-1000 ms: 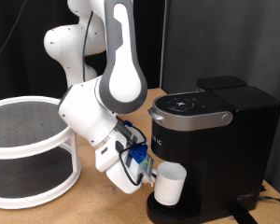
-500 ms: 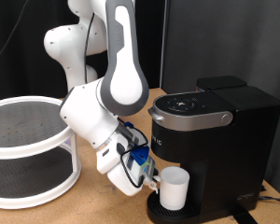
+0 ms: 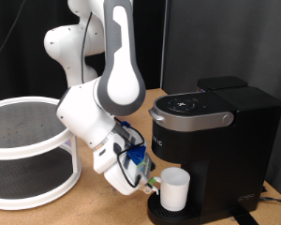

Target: Make a cup of coffee with the keurig machine

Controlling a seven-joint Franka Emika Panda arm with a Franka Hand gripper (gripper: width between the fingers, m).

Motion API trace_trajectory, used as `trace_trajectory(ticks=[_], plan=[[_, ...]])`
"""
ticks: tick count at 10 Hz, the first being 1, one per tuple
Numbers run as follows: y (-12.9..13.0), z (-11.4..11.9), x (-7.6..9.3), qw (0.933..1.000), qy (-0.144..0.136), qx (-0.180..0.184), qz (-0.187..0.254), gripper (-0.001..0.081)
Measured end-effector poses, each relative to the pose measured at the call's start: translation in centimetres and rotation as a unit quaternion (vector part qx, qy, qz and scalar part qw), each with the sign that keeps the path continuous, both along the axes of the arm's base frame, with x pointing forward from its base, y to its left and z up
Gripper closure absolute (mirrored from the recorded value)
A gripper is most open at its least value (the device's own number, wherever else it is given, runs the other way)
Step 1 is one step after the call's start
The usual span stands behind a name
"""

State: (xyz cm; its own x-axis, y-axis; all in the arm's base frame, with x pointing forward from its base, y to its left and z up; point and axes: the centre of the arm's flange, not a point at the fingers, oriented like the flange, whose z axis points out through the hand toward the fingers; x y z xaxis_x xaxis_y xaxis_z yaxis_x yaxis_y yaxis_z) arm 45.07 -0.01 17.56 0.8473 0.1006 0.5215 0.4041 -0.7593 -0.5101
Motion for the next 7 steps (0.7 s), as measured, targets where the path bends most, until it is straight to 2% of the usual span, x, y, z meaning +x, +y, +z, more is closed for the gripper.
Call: trace_trajectory(ticks=[1, 4, 7], plan=[[-0.8, 0.1, -0.7, 1.0, 0.007, -0.001, 0.004, 0.0035], [-3.6, 0.9, -3.1, 0.9993, 0.033, 0.01, 0.014, 0.0003], [-5.5, 2.9, -5.1, 0.9977, 0.058, 0.03, 0.021, 0.0003]])
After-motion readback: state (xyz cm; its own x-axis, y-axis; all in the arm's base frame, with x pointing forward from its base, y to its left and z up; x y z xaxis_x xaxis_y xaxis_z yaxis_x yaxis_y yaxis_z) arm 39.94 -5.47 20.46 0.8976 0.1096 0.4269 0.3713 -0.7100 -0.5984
